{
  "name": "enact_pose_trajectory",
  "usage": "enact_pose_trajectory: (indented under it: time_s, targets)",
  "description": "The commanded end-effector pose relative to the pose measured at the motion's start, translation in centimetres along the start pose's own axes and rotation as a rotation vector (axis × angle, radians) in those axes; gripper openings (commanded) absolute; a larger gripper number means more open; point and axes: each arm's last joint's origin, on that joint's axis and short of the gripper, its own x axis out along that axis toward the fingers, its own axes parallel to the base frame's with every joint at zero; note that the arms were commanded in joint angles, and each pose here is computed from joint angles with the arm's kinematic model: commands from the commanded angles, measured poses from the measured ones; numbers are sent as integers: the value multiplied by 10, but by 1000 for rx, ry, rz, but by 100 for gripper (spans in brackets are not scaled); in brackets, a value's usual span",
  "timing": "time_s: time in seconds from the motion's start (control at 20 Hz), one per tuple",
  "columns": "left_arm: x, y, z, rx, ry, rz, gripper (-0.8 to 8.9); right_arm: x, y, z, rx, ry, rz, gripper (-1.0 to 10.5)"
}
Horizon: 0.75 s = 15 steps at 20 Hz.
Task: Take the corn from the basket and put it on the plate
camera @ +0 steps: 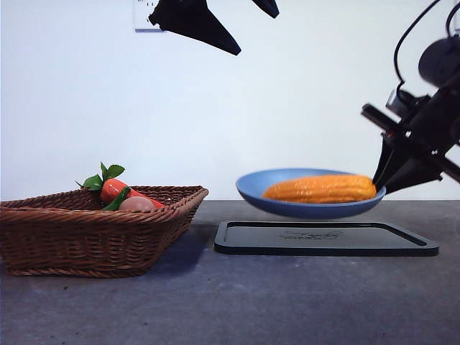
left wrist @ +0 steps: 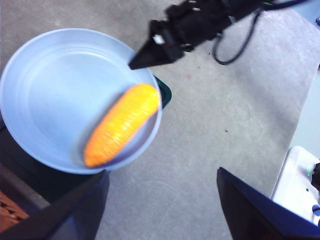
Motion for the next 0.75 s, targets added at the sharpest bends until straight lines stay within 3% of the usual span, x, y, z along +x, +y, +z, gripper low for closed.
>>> enact_pose_trajectory:
  time_s: [0.05, 0.5, 0.75]
  targets:
    - [-5, -4, 6, 19, -26, -5, 352, 13, -6, 7, 33, 24, 1, 1]
    - [-5, -4, 6, 17, -20, -5, 352, 35, -22, 2, 64, 74, -33, 6]
    - [-5, -4, 6, 17, -19, -5, 352, 35, -22, 1, 69, 83, -31, 186]
